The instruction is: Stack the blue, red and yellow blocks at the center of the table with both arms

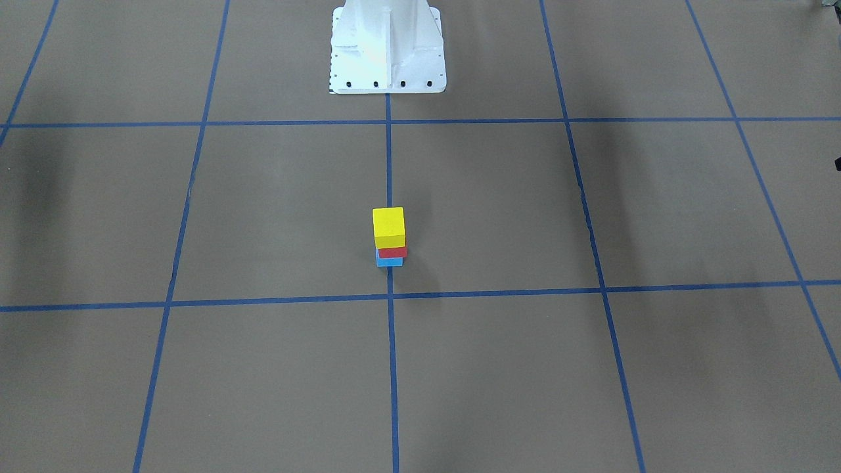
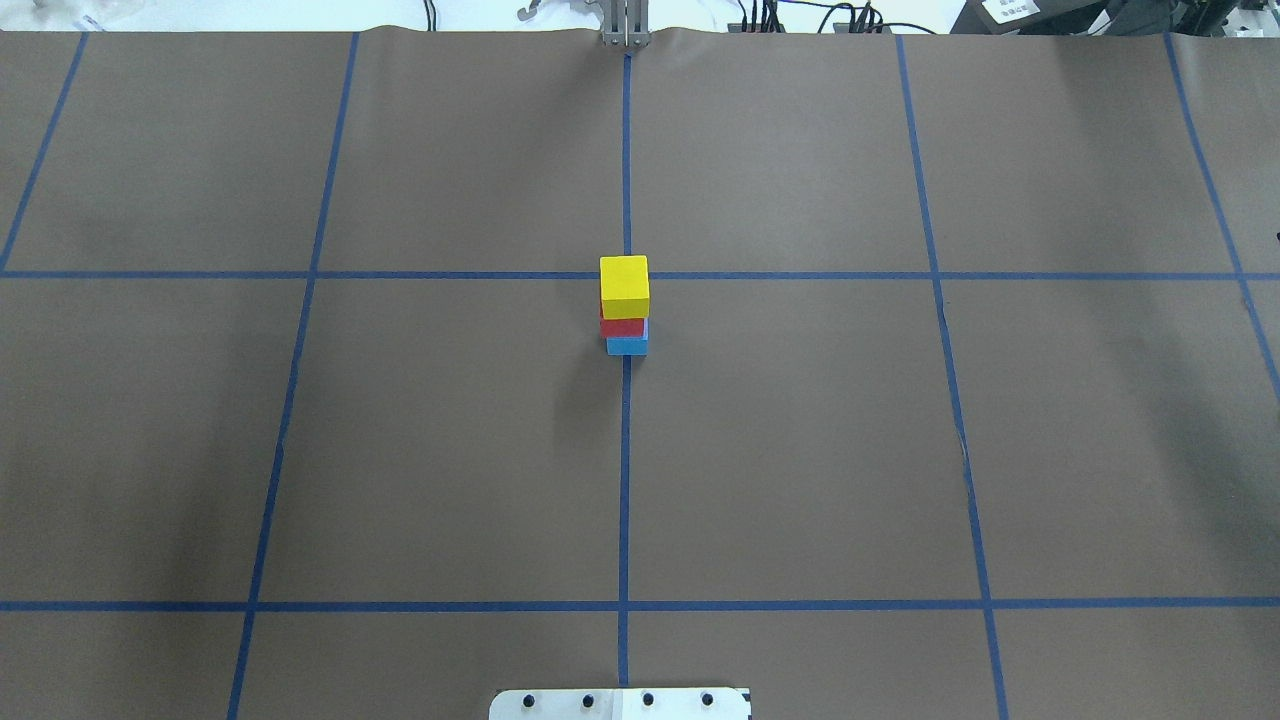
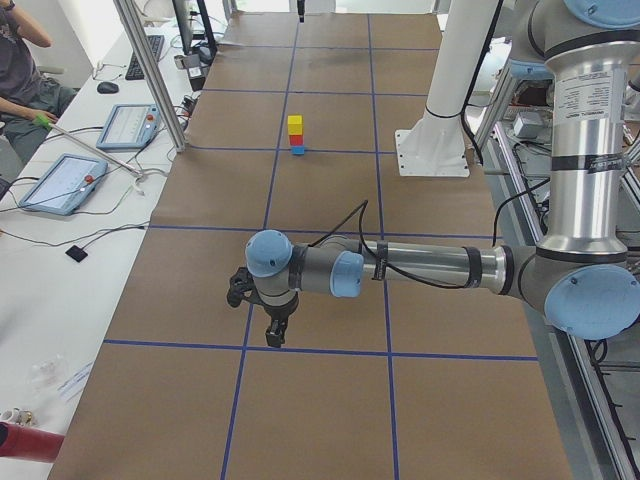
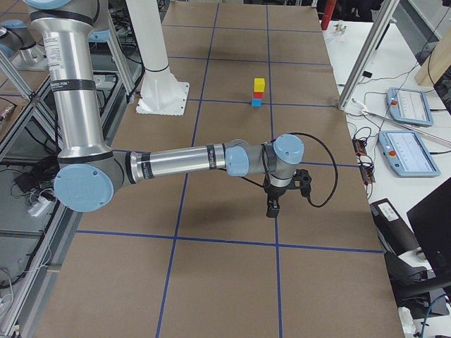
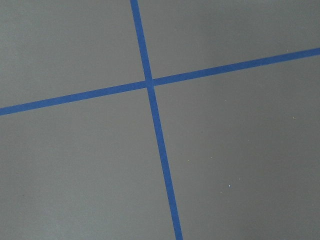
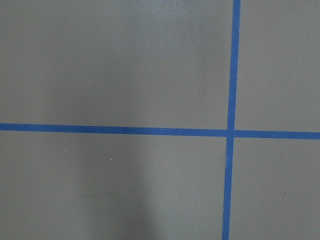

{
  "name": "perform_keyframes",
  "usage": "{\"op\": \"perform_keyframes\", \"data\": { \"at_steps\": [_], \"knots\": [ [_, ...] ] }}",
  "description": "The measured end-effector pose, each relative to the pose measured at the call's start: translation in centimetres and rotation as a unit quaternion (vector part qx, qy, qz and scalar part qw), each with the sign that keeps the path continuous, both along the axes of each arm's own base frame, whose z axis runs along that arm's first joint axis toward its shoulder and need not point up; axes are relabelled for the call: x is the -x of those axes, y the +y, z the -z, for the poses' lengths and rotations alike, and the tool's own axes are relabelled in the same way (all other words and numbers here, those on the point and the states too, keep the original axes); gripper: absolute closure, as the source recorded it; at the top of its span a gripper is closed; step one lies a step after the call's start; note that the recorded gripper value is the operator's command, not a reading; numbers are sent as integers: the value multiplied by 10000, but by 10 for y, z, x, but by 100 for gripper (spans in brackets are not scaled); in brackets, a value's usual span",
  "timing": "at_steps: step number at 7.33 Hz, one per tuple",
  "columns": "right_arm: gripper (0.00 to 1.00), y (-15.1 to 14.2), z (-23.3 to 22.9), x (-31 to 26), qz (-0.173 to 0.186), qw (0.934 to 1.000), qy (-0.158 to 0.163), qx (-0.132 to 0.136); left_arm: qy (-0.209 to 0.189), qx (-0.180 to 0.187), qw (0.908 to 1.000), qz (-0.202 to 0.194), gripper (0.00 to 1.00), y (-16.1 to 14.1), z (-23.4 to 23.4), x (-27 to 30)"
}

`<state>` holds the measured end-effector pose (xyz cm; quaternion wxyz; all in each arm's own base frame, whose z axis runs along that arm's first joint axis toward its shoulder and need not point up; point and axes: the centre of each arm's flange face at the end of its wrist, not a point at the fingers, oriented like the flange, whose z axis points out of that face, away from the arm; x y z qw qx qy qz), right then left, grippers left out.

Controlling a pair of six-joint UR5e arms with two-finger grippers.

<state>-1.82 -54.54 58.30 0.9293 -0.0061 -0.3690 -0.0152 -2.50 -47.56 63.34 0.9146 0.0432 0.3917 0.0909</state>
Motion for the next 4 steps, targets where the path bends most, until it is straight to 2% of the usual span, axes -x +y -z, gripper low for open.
{"op": "perform_keyframes", "data": {
  "at_steps": [2,4],
  "knots": [
    [0,0,5,-1,-15,10000,20,-53,-13,-74,10000,-1,0,3,18,0],
    [0,4,6,-3,-24,10000,22,-67,-31,69,10000,-1,0,4,21,-1]
  ]
}}
